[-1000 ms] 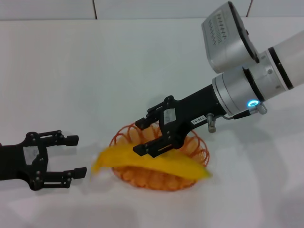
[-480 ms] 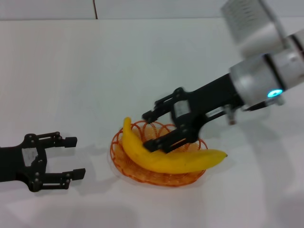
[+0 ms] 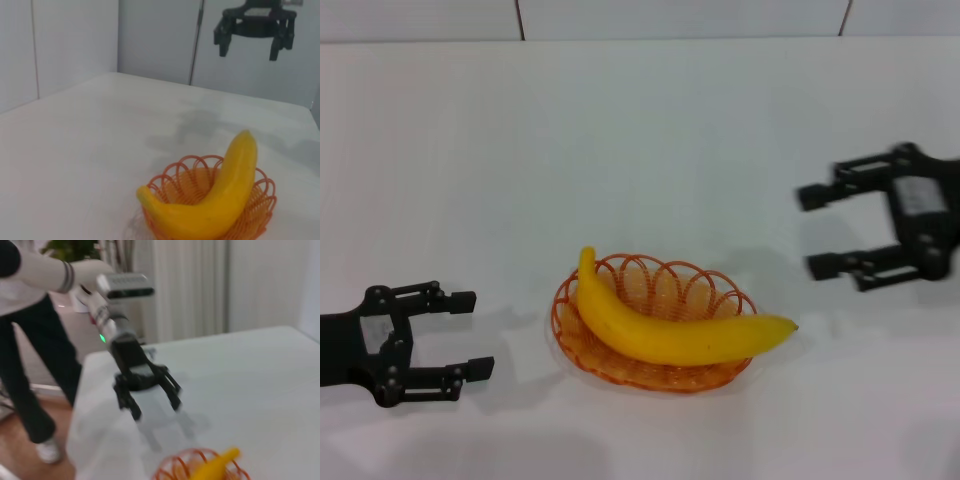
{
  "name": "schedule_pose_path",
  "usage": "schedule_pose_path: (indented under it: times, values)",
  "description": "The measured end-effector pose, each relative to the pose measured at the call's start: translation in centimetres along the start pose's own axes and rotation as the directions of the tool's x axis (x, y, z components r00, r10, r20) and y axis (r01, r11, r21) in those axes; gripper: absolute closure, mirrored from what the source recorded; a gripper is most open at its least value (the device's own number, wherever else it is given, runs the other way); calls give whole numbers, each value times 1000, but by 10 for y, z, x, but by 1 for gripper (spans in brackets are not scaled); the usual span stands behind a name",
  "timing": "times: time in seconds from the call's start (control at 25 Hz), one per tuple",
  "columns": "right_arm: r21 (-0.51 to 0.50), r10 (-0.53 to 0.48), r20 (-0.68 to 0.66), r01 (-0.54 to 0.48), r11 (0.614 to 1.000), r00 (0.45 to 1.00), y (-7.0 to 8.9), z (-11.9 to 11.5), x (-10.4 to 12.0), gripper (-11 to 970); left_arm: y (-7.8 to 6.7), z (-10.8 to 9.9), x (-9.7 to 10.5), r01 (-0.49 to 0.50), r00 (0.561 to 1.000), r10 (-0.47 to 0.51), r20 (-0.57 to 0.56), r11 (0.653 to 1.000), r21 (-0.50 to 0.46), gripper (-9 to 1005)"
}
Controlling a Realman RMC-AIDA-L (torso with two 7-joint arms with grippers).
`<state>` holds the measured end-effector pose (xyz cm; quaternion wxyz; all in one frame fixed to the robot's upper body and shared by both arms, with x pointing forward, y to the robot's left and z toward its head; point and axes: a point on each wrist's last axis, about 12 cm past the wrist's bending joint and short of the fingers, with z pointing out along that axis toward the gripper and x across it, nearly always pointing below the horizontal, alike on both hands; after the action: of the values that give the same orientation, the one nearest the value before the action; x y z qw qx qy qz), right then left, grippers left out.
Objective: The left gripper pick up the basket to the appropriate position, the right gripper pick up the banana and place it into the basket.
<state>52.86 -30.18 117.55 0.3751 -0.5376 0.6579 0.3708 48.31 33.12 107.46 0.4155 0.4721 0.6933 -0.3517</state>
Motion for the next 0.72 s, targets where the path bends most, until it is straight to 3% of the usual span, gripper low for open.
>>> schedule_pose_path:
  times: [0.2,0.4,0.6,0.72]
  values:
    - [107,-21,-27,24,994,999,13,-30,35,247,-1,-1,1,4,1000,-4,-1,1000,-4,184]
    - [119,-63,0,63,991,998,19,-30,68,248,-1,-2,2,7,1000,-7,-8,1000,-3,185]
    - [92,-29,45,24,995,999,21,-32,84,237,-1,-2,3,8,1000,-8,-12,1000,0,185]
    - [76,0,3,0,997,1000,19,-27,92,209,-1,-1,2,6,1000,-6,-11,1000,1,185]
